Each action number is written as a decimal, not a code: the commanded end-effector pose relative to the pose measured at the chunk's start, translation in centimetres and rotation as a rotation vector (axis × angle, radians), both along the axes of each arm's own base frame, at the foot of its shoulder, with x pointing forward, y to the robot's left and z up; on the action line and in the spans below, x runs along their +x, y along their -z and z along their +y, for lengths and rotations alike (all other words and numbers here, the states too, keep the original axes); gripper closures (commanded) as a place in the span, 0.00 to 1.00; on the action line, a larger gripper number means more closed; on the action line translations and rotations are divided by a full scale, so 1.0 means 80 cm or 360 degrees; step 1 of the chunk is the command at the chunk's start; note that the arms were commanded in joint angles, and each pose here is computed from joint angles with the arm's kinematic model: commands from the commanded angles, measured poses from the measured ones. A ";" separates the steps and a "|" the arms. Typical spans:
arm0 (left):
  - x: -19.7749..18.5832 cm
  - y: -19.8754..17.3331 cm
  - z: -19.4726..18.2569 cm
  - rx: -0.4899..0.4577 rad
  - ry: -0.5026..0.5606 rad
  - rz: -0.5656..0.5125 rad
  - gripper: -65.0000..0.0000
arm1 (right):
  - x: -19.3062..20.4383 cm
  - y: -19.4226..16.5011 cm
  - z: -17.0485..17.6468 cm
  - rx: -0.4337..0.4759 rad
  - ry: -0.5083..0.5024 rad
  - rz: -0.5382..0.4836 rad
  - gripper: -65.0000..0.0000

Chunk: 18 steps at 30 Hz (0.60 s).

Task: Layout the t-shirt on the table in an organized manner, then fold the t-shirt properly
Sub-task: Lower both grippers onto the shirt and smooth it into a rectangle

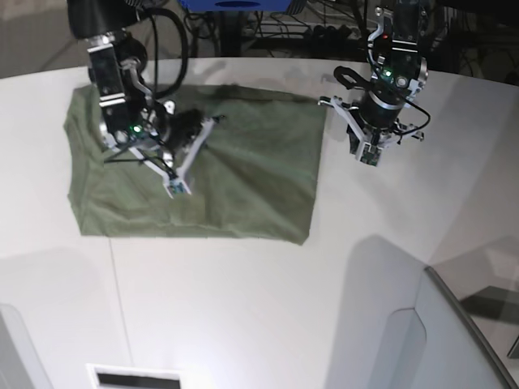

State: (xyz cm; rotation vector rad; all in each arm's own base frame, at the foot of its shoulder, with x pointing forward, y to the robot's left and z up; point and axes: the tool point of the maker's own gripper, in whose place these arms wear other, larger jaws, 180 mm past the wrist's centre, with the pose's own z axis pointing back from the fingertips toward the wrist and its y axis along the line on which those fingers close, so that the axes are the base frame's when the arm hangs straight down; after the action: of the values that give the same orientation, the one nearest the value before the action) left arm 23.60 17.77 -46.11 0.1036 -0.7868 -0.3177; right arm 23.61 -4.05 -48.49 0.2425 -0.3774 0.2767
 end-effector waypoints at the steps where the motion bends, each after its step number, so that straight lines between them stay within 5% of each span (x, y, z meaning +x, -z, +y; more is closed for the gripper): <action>1: 0.004 -0.004 0.008 0.0018 -0.0009 -0.0029 1.00 | 0.009 -0.011 0.004 0.0028 0.0014 -0.0049 1.00; 7: -0.002 0.009 0.012 0.0023 -0.0017 0.0019 1.00 | -0.014 -0.002 0.000 0.0023 0.0015 -0.0006 1.00; 18: 0.043 -0.013 -0.044 -0.0150 -0.0039 -0.0115 1.00 | 0.078 -0.082 -0.009 0.0005 -0.0015 -0.0380 1.00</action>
State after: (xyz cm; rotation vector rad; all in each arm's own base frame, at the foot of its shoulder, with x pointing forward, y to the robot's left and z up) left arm 26.31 14.00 -45.94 0.0268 -0.8315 -0.2561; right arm 29.12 -5.03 -42.83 0.2040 -0.5780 0.3185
